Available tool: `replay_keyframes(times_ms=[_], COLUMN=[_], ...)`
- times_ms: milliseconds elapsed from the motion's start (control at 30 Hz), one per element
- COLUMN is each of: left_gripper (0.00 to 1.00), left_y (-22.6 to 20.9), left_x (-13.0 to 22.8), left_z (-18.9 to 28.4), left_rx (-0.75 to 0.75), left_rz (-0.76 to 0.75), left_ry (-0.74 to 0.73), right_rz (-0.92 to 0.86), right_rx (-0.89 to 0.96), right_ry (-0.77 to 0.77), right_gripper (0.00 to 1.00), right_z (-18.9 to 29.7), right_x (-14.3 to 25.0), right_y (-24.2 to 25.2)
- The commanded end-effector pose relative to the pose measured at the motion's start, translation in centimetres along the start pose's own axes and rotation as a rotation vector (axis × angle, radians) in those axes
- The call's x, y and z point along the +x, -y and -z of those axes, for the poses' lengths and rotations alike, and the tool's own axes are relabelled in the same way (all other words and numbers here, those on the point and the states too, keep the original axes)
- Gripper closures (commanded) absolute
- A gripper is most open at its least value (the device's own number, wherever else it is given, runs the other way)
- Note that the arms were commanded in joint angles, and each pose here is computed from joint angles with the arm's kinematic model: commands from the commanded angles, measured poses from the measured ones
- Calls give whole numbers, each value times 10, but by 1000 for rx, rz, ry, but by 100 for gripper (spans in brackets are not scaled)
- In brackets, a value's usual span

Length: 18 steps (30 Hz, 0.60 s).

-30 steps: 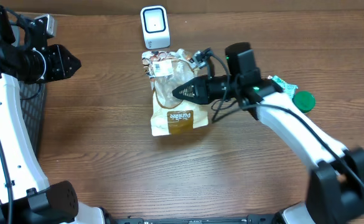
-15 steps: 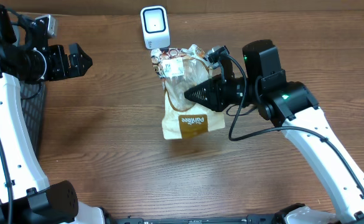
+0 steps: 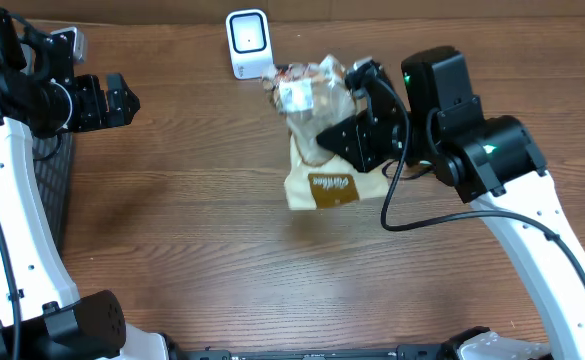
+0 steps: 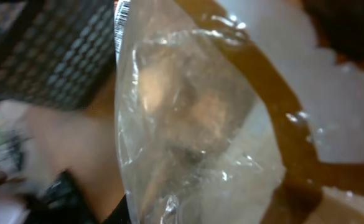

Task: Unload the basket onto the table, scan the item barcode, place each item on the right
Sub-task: 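Release the left gripper and lift the bag toward the scanner with right, then hold the bread bag in front of the white scanner with the right gripper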

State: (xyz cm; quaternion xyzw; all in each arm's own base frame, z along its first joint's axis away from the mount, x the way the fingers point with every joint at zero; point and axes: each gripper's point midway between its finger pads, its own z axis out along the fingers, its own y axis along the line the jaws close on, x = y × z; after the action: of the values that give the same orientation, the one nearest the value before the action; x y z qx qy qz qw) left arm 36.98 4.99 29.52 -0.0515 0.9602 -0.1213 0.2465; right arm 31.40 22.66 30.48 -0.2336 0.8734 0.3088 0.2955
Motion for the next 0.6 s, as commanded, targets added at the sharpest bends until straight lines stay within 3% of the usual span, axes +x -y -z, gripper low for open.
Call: replay_keyframes(times_ms=[0,300,567], left_gripper=[0,0,0], left_y=[-4,-4,-4], left_x=[0,0,0], left_z=[0,0,0], left_rx=[-17,-18,-17], left_rz=[0,0,0], left_ry=[-2,-2,-2], right_rz=[55,342,809], right_rx=[250,815,1026], right_ry=[90,242,141], right_gripper=[95,96,93], right_z=[12,-30,-115], right_x=[-34,-113,-141], right_y=[25,89,129])
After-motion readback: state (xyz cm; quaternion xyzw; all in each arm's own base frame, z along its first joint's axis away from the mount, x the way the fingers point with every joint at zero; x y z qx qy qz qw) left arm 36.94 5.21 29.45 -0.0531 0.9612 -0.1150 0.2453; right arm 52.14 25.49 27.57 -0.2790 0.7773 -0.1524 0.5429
